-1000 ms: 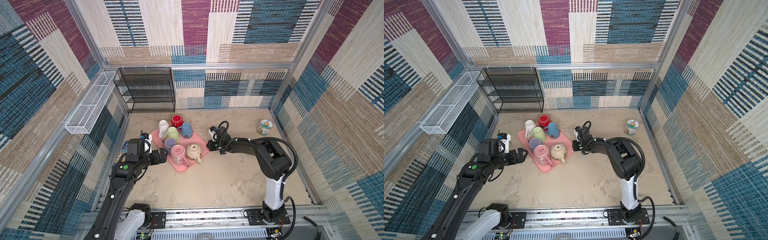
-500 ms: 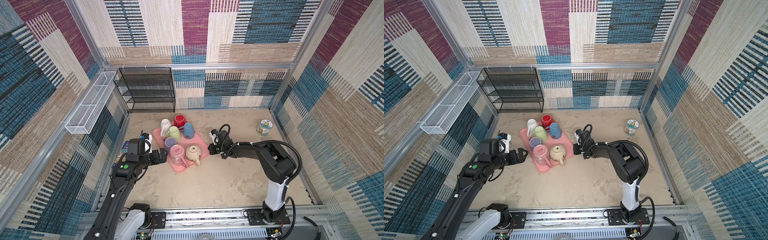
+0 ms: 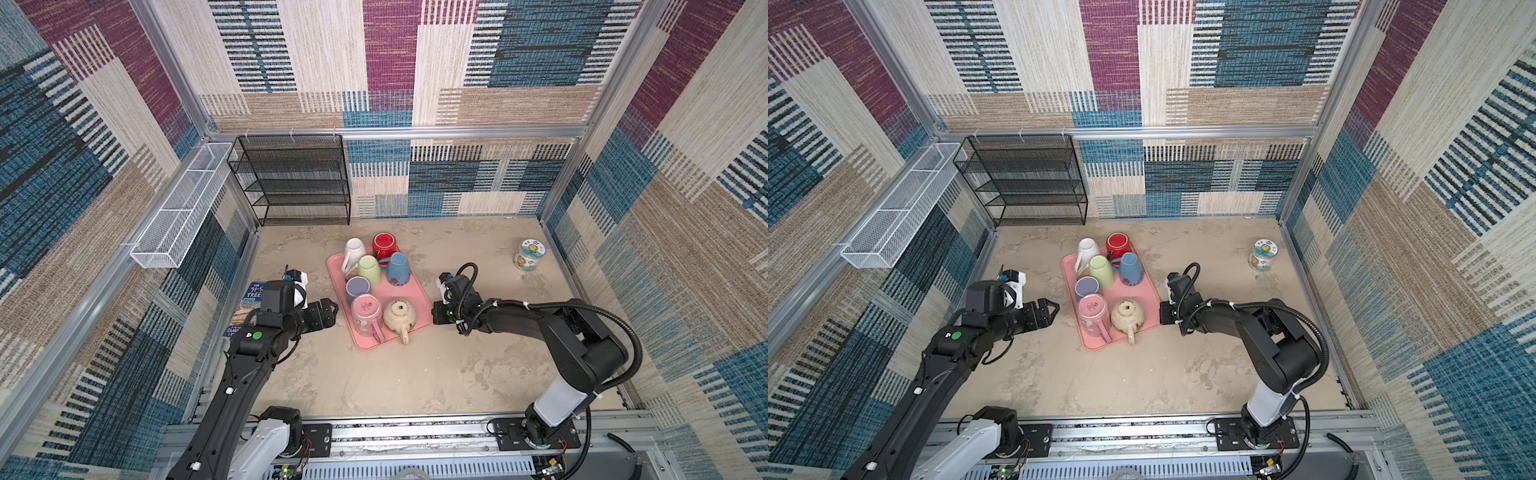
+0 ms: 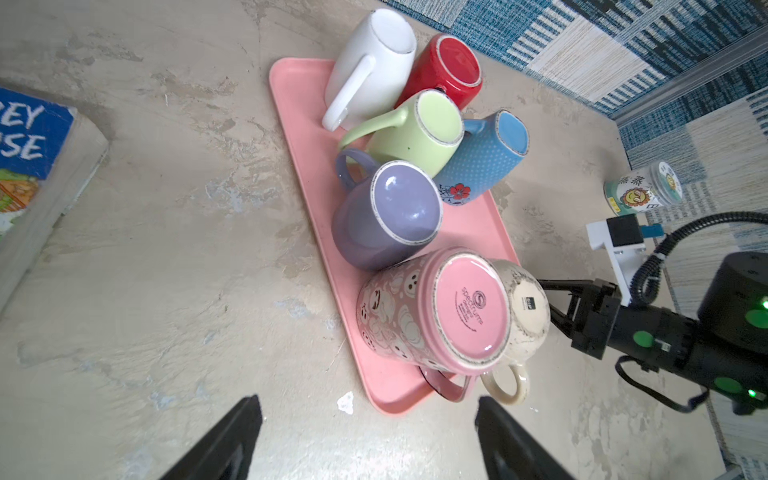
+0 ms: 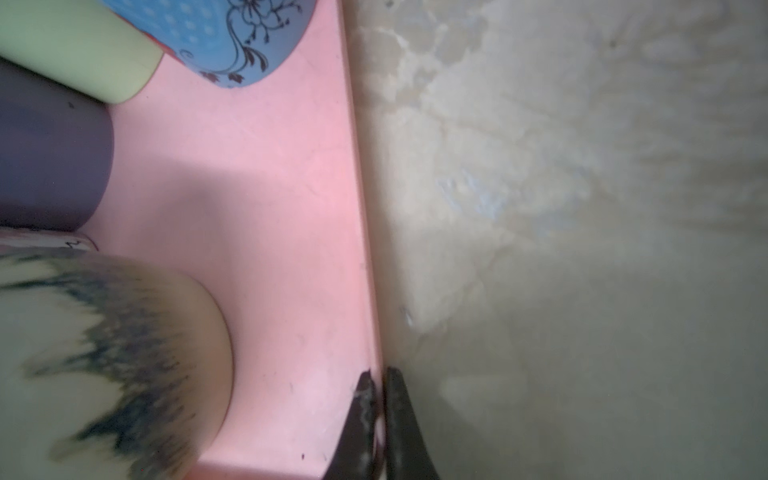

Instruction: Turn the mug right side up

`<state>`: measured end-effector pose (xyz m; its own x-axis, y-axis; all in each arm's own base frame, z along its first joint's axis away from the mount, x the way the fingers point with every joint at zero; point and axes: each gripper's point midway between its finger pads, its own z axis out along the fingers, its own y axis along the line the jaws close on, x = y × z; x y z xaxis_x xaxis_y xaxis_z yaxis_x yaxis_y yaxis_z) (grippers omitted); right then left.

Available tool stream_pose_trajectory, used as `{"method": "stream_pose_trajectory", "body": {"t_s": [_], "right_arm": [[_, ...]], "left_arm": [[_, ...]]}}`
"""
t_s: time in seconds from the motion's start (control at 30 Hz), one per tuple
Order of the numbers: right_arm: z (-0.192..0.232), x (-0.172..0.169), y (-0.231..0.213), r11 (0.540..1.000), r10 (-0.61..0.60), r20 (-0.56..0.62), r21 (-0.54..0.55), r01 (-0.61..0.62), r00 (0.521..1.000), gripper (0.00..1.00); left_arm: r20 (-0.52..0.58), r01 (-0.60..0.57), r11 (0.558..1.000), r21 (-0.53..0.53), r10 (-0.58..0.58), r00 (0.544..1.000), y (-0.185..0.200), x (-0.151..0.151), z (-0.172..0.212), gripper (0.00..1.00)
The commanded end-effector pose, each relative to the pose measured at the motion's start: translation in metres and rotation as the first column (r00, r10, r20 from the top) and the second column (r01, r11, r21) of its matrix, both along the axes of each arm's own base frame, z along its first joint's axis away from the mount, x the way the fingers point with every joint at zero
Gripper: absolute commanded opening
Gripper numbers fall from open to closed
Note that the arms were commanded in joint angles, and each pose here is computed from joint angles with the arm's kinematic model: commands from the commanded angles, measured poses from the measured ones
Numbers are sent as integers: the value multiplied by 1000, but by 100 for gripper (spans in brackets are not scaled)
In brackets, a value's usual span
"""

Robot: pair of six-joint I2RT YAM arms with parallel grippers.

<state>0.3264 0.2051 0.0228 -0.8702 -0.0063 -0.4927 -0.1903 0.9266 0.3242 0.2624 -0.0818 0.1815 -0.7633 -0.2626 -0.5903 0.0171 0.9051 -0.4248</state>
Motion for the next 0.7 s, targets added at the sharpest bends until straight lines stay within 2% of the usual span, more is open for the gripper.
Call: {"method": "stream_pose_trajectory", "body": {"t_s": [0.0, 0.27, 0.53, 0.67], "right_arm": [[-19, -39, -40, 987, -133, -133, -111, 119, 982, 0], [-4, -81, -58, 978, -204, -111, -65, 197, 973, 0], [-3, -118, -63, 977, -215, -140, -24, 214, 967, 0], [-2, -127, -60, 976, -214, -151, 10, 218, 965, 0]], "left_arm": [[29, -90, 996, -27, 91, 995, 3, 10, 0, 85], [-16, -105, 994, -1, 105, 994, -9, 24, -41, 76], [-67, -21, 994, 104, 28, 997, -43, 36, -83, 68], [-77, 10, 995, 104, -2, 997, -59, 45, -91, 67]]}}
